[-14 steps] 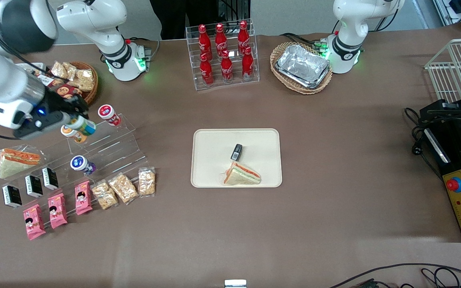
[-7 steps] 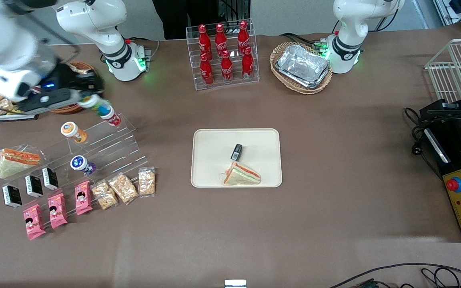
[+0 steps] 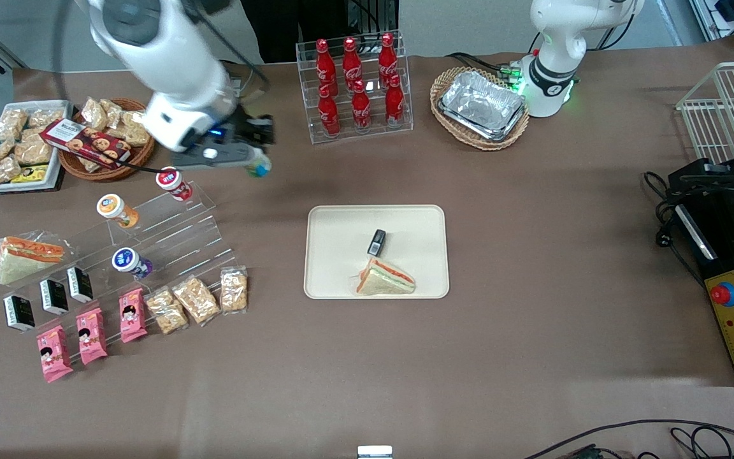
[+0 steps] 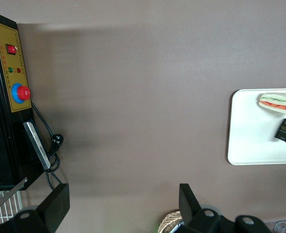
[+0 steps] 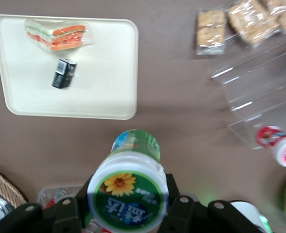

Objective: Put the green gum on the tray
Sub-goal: 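Lift the green tub off the rack and carry it toward the tray, then lower the green tub onto the cream tray beside the black box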

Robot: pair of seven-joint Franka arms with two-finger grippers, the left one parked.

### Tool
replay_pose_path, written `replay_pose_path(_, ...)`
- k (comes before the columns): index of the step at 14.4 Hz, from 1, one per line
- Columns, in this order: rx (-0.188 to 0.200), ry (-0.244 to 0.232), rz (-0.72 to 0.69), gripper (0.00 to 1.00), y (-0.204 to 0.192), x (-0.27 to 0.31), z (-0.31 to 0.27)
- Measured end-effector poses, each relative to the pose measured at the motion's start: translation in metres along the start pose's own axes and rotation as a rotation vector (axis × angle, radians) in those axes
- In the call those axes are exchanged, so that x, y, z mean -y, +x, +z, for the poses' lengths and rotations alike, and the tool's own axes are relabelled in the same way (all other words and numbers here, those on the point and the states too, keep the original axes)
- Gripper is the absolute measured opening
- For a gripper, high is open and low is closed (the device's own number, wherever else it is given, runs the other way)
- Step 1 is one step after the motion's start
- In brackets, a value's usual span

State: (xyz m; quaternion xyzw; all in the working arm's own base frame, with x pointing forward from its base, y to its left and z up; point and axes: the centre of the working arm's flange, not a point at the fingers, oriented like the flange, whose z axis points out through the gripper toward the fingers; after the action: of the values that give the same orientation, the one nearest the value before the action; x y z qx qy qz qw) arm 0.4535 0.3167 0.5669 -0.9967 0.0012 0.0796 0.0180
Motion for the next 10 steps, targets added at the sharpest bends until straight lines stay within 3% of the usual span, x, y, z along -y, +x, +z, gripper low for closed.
replay_pose_path(4, -0.013, -0.003, 0.042, 0.59, 0.011, 0.054, 0.082)
replay_pose_path(7, -0.055, 0.027, 0.039, 0.59, 0.018, 0.063, 0.161)
replay_pose_path(10, -0.062, 0.029, 0.032, 0.59, 0.013, 0.063, 0.218)
